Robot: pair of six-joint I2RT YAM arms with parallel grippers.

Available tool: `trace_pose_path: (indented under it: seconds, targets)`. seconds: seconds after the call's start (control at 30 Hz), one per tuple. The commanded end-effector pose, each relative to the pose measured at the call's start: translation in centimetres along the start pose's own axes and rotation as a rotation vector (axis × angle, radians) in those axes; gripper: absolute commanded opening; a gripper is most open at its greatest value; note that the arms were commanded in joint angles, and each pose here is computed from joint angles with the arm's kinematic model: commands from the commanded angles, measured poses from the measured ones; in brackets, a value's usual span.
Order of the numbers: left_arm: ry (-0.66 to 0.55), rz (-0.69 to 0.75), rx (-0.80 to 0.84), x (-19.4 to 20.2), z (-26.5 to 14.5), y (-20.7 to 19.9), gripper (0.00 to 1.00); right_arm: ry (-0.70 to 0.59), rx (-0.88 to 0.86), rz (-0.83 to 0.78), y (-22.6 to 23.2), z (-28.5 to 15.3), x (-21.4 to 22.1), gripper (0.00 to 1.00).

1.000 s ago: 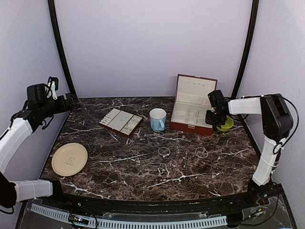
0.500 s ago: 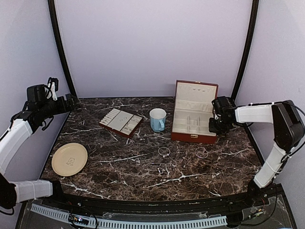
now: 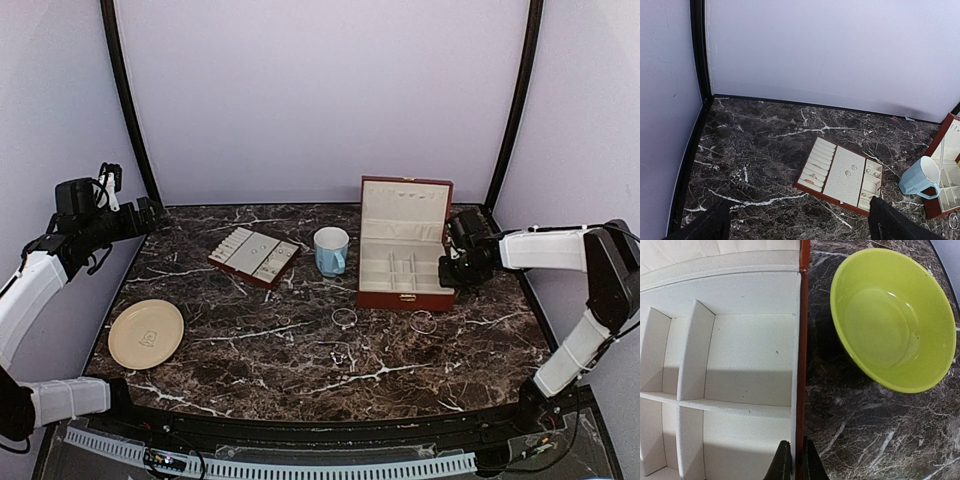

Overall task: Organize the mixed jewelry
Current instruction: Move the jewelry box to the center of the board, then adjust the bangle to the center of the board.

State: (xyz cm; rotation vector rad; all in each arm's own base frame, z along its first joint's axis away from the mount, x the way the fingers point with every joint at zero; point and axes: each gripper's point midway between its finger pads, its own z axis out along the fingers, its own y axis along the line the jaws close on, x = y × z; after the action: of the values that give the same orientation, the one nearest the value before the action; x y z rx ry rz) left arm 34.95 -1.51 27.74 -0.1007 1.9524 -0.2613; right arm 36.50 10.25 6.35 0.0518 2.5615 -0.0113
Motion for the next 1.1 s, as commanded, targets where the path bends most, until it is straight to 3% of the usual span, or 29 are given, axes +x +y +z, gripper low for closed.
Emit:
trace_pose_path:
  seconds: [0.0, 0.1, 0.23, 0.37, 0.53, 0.7, 0.9, 1.07]
  targets:
    - [-0.008, 0.007, 0.004, 0.2, -0.4, 0.0, 0.98, -0.043, -0.059, -0.048, 1.5, -1.4, -0.6, 0.00]
    - [-0.011, 0.010, 0.007, 0.1, -0.5, -0.1, 0.98, -0.052, -0.047, -0.040, 1.2, -1.4, -0.6, 0.01]
    - [-0.016, 0.015, 0.004, 0.0, -0.6, -0.1, 0.98, -0.097, -0.064, -0.020, 1.4, -2.5, -1.8, 0.42]
    - [-0.021, 0.027, -0.005, -0.1, -0.7, 0.1, 0.98, -0.152, -0.080, 0.004, 1.3, -5.0, -3.5, 0.57]
    - [-0.034, 0.033, -0.013, -0.4, -1.0, 0.1, 0.99, -0.156, -0.101, 0.100, 0.5, -8.4, -3.1, 0.58]
    - [-0.040, 0.028, -0.019, -0.4, -1.1, 0.2, 0.99, -0.087, -0.165, 0.238, 1.8, -9.6, 1.2, 0.56]
    - [-0.038, 0.016, -0.030, -0.4, -1.0, 0.4, 0.99, 0.082, -0.173, 0.318, 3.4, -6.6, 7.8, 0.43]
    - [-0.042, 0.022, -0.026, -0.5, -1.2, 0.3, 0.99, 0.122, -0.089, 0.260, 4.1, -5.1, 8.7, 0.37]
